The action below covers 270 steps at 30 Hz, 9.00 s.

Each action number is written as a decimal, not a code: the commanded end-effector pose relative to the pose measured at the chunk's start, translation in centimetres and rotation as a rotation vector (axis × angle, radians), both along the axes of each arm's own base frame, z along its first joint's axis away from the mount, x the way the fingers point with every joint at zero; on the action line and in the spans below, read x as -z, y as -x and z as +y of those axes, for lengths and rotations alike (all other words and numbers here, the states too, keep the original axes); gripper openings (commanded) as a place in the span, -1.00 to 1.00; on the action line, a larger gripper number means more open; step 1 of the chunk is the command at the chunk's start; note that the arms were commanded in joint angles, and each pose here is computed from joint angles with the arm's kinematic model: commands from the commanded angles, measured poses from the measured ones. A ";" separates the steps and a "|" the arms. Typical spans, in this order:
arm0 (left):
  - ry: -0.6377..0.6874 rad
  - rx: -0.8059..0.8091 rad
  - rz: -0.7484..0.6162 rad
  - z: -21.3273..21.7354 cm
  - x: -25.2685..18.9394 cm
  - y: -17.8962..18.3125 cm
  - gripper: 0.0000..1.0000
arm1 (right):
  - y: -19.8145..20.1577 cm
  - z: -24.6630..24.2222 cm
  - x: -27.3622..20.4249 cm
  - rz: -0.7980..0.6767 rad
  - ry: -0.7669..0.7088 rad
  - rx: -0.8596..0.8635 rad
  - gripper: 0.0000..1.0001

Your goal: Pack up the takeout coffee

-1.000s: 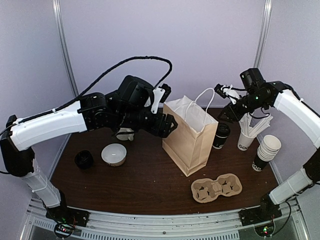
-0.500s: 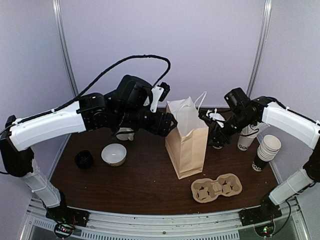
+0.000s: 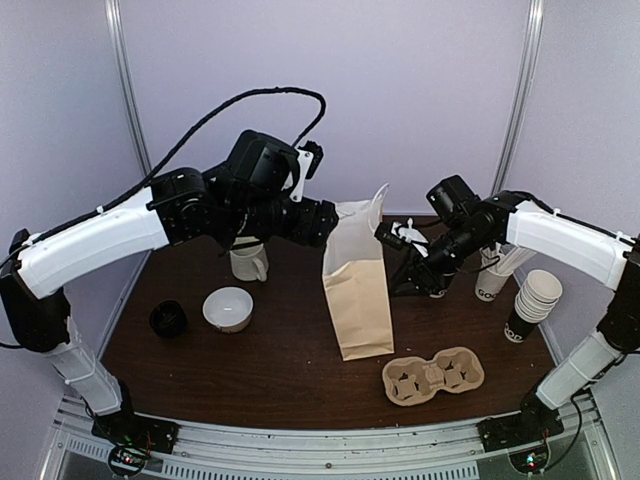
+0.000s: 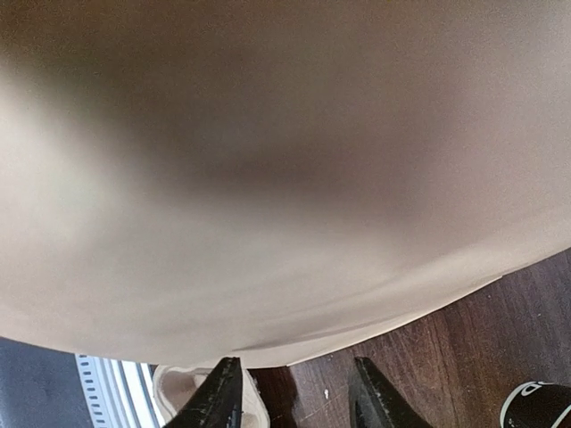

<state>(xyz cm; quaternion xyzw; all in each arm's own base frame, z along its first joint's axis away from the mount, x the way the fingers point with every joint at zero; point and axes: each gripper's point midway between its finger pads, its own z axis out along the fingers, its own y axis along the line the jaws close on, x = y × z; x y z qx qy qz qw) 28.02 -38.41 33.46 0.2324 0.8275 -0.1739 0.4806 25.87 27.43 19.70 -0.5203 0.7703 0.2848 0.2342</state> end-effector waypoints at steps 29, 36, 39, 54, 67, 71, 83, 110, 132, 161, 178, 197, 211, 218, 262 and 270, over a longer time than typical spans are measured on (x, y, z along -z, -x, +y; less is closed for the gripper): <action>0.031 -0.032 0.242 -4.7 3.7 -5.1 0.40 | 3.1 -2.1 -2.7 -0.031 -0.022 0.012 -0.02; 0.046 -0.024 0.299 -3.0 3.4 -6.0 0.22 | 2.8 -2.1 -2.9 -0.034 -0.015 0.023 -0.02; 0.037 -0.022 0.304 -1.9 3.0 -6.4 0.20 | 2.8 -2.4 -3.1 -0.036 -0.009 0.024 -0.01; 0.024 0.132 0.319 -0.6 1.5 -7.1 0.12 | 5.5 -5.8 -2.1 -0.016 0.070 -0.037 0.15; -0.155 0.204 0.187 2.5 2.0 -5.7 0.38 | 8.4 -10.2 6.4 -0.001 0.357 -0.250 0.23; -0.192 0.167 0.112 4.1 0.7 -6.0 0.39 | 9.0 -10.5 8.1 -0.008 0.425 -0.310 0.10; -0.224 0.007 0.000 10.1 -0.2 -4.7 0.43 | 10.1 -10.4 11.3 -0.152 0.542 -0.424 -0.04; -0.203 -0.023 0.047 11.2 1.0 -3.6 0.45 | 10.9 -9.4 14.4 -0.174 0.612 -0.462 -0.06; -0.205 -0.029 0.037 11.5 1.0 -3.5 0.46 | 11.3 -9.3 14.8 -0.169 0.617 -0.462 -0.24; -0.312 0.308 -0.054 5.0 -2.8 -5.6 0.53 | 11.6 -6.3 4.4 -0.184 0.400 -0.359 -0.38; -0.277 0.281 0.132 4.2 2.6 -11.2 0.03 | 7.8 -5.5 -7.7 -0.408 0.220 -0.206 -0.43; -0.189 0.458 0.265 2.0 4.7 -8.0 -1.00 | 1.3 -2.1 -21.3 -0.702 0.035 -0.081 -0.46; -0.030 0.648 0.296 1.3 0.7 -2.0 -1.00 | 1.5 2.2 -24.9 -0.670 -0.147 -0.194 -0.41; -0.019 0.696 0.322 0.1 1.3 -0.4 -1.00 | 3.3 3.5 -24.1 -0.623 -0.170 -0.277 -0.39; 0.023 0.928 0.533 -2.7 3.3 6.4 -1.00 | 10.3 6.1 -14.7 -0.447 0.010 -0.579 -0.40; 0.008 0.912 0.521 -2.8 3.6 5.9 -1.00 | 9.8 6.0 -13.1 -0.437 0.057 -0.573 -0.41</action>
